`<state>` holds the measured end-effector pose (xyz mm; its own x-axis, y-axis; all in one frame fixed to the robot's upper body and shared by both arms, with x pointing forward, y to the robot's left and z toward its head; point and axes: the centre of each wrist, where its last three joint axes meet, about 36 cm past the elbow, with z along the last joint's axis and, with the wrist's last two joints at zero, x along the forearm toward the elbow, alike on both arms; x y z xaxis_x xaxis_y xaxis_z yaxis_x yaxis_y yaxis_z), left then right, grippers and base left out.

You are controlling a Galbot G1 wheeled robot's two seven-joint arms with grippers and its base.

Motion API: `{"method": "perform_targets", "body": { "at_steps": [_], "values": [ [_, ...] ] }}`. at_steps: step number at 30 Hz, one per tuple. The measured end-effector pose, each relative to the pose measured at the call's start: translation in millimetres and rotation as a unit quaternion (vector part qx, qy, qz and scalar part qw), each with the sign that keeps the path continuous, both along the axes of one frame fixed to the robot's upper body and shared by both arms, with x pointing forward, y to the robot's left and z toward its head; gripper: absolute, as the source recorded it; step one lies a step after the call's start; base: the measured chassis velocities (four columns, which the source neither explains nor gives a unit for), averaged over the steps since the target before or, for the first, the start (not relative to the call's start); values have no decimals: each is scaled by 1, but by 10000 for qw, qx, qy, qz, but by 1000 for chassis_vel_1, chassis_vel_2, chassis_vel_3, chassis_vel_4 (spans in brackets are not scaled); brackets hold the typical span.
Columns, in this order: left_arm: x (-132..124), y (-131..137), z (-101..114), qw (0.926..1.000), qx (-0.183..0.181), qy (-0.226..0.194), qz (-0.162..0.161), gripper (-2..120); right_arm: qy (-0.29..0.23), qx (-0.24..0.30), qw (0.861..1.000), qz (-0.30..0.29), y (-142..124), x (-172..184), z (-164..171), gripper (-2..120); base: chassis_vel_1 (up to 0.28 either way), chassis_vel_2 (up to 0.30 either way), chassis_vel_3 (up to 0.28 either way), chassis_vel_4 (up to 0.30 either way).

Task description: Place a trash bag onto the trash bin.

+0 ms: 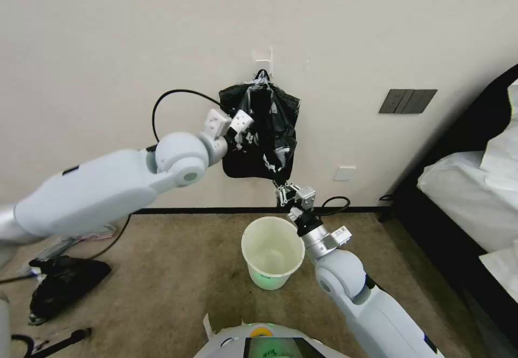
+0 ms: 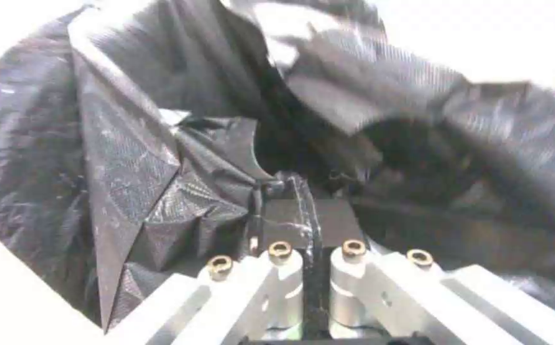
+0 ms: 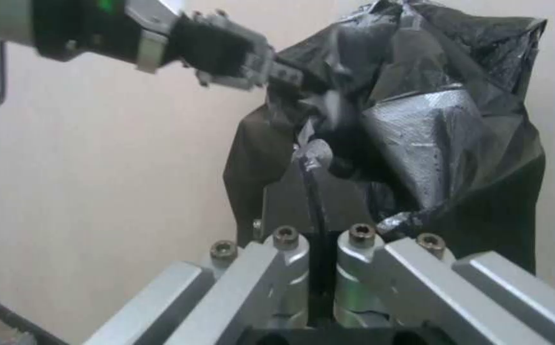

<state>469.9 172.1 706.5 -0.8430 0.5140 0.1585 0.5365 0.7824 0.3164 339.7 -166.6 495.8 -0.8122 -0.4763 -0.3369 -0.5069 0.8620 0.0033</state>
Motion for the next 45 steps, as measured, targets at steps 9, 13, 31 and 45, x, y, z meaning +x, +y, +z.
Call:
{"method": "perform_targets", "body": {
  "at_steps": [9,13,31,45],
  "values": [
    [-38,31,-27,9947,-995,-230,126,0,50,36,10000,20,5,-2,-3,0,0,0,0,0],
    [-49,41,-48,9932,-1141,-158,146,0,91,53,9999,68,9,-3,-5,0,0,0,0,0],
    [-22,7,5,9988,291,389,-61,49,47,-22,10000,49,11,-2,-8,0,0,0,0,0],
    [2,-31,24,9921,824,928,-157,93,6,34,10000,-4,9,-3,-5,0,0,0,0,0]
  ]
}}
